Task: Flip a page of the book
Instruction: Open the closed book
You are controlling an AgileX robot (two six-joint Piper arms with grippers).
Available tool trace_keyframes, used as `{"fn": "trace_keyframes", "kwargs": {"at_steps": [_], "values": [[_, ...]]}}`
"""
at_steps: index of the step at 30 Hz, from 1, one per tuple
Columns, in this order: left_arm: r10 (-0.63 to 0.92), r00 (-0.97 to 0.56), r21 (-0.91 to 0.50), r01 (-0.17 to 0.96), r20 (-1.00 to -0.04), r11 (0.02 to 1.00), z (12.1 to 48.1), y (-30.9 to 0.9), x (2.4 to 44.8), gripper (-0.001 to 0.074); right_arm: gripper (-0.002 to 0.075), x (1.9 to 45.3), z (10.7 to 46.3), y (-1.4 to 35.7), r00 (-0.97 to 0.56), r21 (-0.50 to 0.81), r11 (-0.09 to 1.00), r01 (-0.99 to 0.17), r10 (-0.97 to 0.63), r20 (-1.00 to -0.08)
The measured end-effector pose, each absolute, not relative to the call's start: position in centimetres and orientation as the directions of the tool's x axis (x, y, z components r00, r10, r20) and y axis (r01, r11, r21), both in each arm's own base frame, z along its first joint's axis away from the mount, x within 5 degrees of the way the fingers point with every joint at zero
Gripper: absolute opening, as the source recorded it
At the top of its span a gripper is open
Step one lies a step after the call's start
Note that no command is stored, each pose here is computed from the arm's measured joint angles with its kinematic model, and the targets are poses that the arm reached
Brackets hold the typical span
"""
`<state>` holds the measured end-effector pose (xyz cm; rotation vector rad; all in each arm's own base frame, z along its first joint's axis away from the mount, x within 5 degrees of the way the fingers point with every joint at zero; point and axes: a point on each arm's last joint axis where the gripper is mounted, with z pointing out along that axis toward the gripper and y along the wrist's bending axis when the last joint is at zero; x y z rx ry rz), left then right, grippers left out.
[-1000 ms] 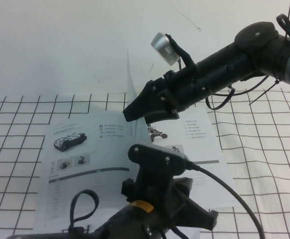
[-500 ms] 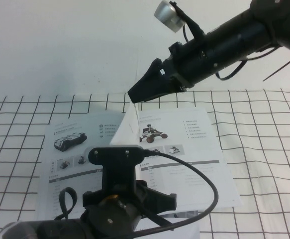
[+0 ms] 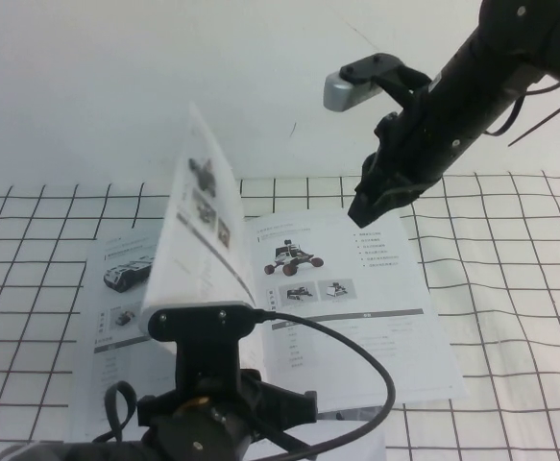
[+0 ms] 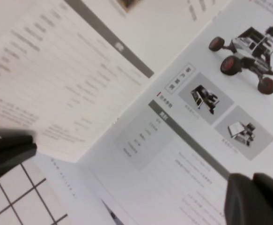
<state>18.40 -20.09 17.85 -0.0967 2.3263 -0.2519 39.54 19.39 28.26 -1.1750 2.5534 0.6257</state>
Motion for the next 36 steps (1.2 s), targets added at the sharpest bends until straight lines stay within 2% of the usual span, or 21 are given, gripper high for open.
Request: {"fn": "trace_keyframes", "kwargs": {"at_steps": [7,14,27,33,36], "values": [[-0.181,-0.725,-0.257,-0.006,-0.665,0.966,17.4,-19.9,18.4,-0.0003,0.0000,39.3,22.3,19.5,-0.708,0.379,0.604,-0.701,-0.654,-0.266],[-0.224,-0.751,-0.308,-0.029,-0.622,0.951,17.2,-19.3,19.4,-0.0003,-0.0001,38.3,17.4,19.0,-0.752,0.398,0.651,-0.646,-0.633,-0.185],[-0.253,-0.753,-0.321,-0.059,-0.607,0.945,17.1,-18.4,20.4,-0.0003,-0.0001,34.9,12.7,17.7,-0.786,0.456,0.694,-0.558,-0.618,-0.022],[-0.245,-0.759,-0.323,-0.048,-0.603,0.945,17.1,-18.4,20.4,-0.0003,-0.0001,33.5,12.1,17.5,-0.809,0.486,0.707,-0.513,-0.588,0.000],[-0.256,-0.754,-0.325,-0.060,-0.605,0.944,17.1,-18.3,20.5,-0.0003,-0.0001,32.6,12.0,18.0,-0.794,0.499,0.687,-0.528,-0.608,-0.001]]}}
